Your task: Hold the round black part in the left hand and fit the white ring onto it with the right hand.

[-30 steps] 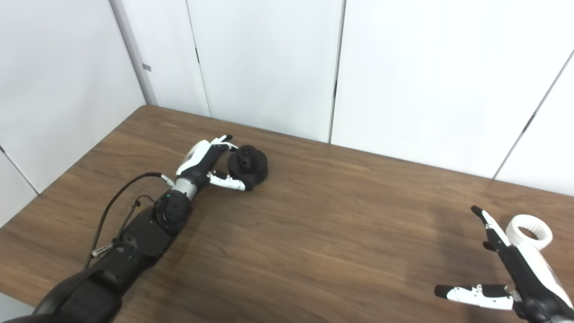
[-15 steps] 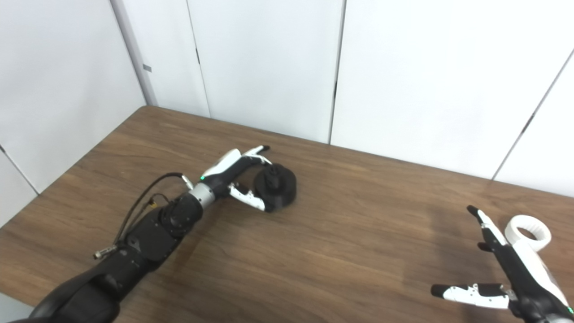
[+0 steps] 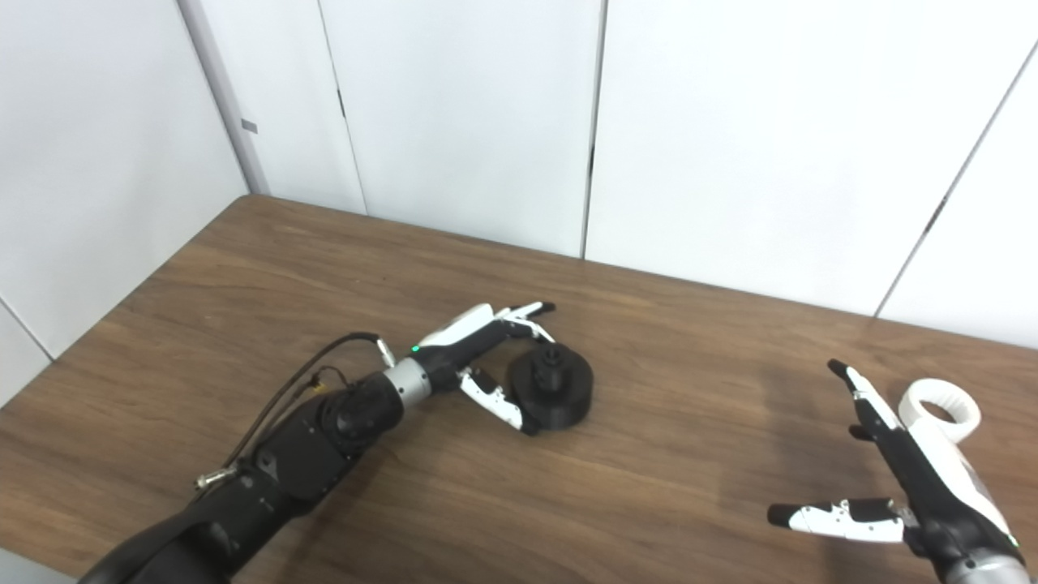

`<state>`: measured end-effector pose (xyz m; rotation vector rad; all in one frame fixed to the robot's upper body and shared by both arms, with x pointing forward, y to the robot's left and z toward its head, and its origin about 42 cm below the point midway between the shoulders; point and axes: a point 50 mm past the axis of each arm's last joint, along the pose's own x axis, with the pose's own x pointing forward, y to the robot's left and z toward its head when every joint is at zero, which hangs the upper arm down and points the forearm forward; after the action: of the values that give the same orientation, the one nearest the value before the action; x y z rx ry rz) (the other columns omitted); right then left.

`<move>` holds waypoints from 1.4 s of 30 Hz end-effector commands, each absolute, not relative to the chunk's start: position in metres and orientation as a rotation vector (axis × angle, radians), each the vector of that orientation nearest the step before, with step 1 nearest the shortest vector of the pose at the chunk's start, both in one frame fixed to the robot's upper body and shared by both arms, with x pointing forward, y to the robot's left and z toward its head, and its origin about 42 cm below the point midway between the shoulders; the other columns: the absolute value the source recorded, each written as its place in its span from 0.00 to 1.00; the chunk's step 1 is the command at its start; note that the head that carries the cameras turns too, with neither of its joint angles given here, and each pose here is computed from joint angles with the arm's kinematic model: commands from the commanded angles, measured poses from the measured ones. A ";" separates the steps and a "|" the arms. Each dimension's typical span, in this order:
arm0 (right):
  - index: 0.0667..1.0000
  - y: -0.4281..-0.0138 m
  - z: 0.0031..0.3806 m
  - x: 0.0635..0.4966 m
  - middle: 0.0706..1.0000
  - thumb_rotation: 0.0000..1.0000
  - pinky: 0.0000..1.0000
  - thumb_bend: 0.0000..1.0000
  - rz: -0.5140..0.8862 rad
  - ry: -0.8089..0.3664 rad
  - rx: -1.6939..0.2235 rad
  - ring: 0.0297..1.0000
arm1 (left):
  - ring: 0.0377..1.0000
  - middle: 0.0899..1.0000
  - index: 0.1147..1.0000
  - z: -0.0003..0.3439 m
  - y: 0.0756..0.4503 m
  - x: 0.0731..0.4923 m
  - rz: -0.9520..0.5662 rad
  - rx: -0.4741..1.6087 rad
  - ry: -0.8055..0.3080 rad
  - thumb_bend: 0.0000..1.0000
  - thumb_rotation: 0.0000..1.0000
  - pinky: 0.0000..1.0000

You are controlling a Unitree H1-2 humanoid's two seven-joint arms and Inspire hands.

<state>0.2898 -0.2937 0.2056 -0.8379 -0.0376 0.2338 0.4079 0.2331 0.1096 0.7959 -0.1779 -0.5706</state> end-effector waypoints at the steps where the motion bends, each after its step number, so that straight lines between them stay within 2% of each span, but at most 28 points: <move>1: 1.00 -0.290 0.229 0.295 1.00 0.24 0.86 0.87 0.213 -0.153 -0.855 0.99 | 1.00 1.00 0.42 0.098 0.213 0.397 -0.697 0.817 -0.156 0.52 0.07 1.00; 12: 1.00 -0.289 0.229 0.296 1.00 0.25 0.87 0.88 0.207 -0.167 -0.849 1.00 | 1.00 1.00 0.42 0.095 0.176 0.379 -0.840 0.814 -0.224 0.52 0.07 0.99; 18: 1.00 -0.288 0.229 0.296 1.00 0.25 0.88 0.88 0.209 -0.172 -0.838 1.00 | 1.00 1.00 0.42 0.087 0.165 0.372 -0.902 0.824 -0.218 0.52 0.08 0.96; 24: 1.00 -0.285 0.229 0.297 1.00 0.27 0.88 0.88 0.195 -0.199 -0.826 1.00 | 1.00 1.00 0.42 0.080 0.168 0.369 -0.909 0.846 -0.215 0.52 0.07 0.88; 29: 0.97 -0.286 0.232 0.297 1.00 0.21 0.89 0.85 0.143 -0.278 -0.761 0.97 | 1.00 0.99 0.42 0.082 0.174 0.369 -0.909 0.848 -0.219 0.52 0.07 0.90; 32: 0.96 -0.289 0.238 0.296 1.00 0.19 0.88 0.81 0.106 -0.287 -0.738 0.96 | 1.00 1.00 0.42 0.083 0.179 0.368 -0.910 0.849 -0.213 0.52 0.07 0.90; 35: 0.96 -0.297 0.248 0.297 1.00 0.21 0.93 0.78 0.083 -0.296 -0.777 0.97 | 1.00 1.00 0.42 0.084 0.185 0.368 -0.916 0.849 -0.211 0.52 0.07 0.90; 42: 0.96 -0.318 0.282 0.310 1.00 0.27 0.91 0.78 0.037 -0.325 -0.948 0.97 | 1.00 1.00 0.42 0.084 0.197 0.365 -0.923 0.831 -0.216 0.52 0.07 0.92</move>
<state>0.3054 -0.3165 0.2519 -0.9047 -0.2311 0.0799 0.3805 0.1867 0.1056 0.7938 -0.3110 -0.8288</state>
